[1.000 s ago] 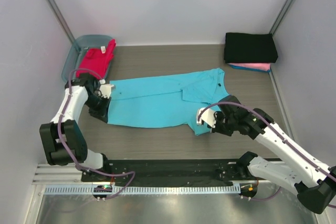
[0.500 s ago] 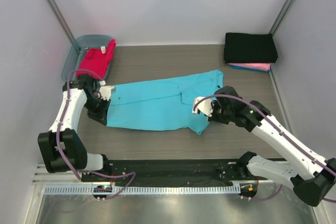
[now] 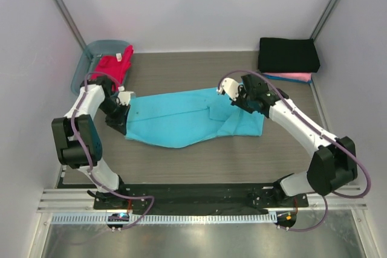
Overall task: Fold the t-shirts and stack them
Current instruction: Fold the tshirt
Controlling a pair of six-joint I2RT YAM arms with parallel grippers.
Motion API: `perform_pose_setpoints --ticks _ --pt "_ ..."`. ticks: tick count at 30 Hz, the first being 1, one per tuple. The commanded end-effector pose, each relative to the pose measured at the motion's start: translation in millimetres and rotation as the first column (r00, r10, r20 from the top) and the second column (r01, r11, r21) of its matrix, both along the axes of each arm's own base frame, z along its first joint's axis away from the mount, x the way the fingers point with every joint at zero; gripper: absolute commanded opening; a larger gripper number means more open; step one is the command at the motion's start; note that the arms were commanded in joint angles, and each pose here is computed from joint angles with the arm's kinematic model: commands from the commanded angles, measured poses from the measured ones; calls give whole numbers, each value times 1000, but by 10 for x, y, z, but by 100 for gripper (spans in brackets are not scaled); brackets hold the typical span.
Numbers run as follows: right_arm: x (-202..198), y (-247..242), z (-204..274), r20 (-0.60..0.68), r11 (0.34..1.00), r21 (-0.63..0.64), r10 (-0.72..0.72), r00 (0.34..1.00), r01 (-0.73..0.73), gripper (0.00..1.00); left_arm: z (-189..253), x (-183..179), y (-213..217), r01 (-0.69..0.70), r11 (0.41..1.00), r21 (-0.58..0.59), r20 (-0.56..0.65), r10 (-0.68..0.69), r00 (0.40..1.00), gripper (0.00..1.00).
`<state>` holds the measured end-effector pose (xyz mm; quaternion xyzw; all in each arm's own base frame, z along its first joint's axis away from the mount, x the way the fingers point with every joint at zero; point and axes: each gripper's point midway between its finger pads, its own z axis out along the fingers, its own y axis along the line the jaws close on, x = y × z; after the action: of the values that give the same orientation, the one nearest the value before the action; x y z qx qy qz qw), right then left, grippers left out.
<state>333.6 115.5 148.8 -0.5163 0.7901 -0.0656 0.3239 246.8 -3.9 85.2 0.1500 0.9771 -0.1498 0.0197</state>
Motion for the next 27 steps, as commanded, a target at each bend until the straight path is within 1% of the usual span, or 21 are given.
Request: perform_pose_setpoints --ticks 1,3,5,6,7,9,13,17,23,27 --pt "437 181 441 154 996 90 -15 988 1 1 81 273 -26 -24 999 -21 62 25 998 0" --pt "541 250 384 135 993 114 -6 991 -10 1 53 325 -17 -33 999 -19 51 34 998 0" --pt "673 275 461 149 990 138 -26 988 5 1 66 400 -13 -40 999 -17 63 41 997 0" --pt "741 272 392 132 990 139 -36 991 17 1 43 409 -6 -52 999 -15 52 53 997 0" --pt "822 295 458 147 988 153 -44 988 22 1 48 454 3 -56 998 -11 66 57 996 0" --pt "942 286 381 130 987 156 -63 989 42 1 23 483 22 -71 997 1 64 71 995 0" --pt "1184 276 456 148 982 176 -96 984 69 1 -15 535 57 -81 997 18 57 80 995 0" --pt "1316 178 440 149 980 175 -119 982 92 1 -31 571 94 -89 995 39 68 87 994 0" --pt "1368 106 369 135 979 169 -137 981 113 1 -50 659 160 -137 988 74 90 130 987 0" --pt "1390 121 318 124 976 177 -147 981 124 1 -52 695 166 -139 987 75 90 132 987 0"
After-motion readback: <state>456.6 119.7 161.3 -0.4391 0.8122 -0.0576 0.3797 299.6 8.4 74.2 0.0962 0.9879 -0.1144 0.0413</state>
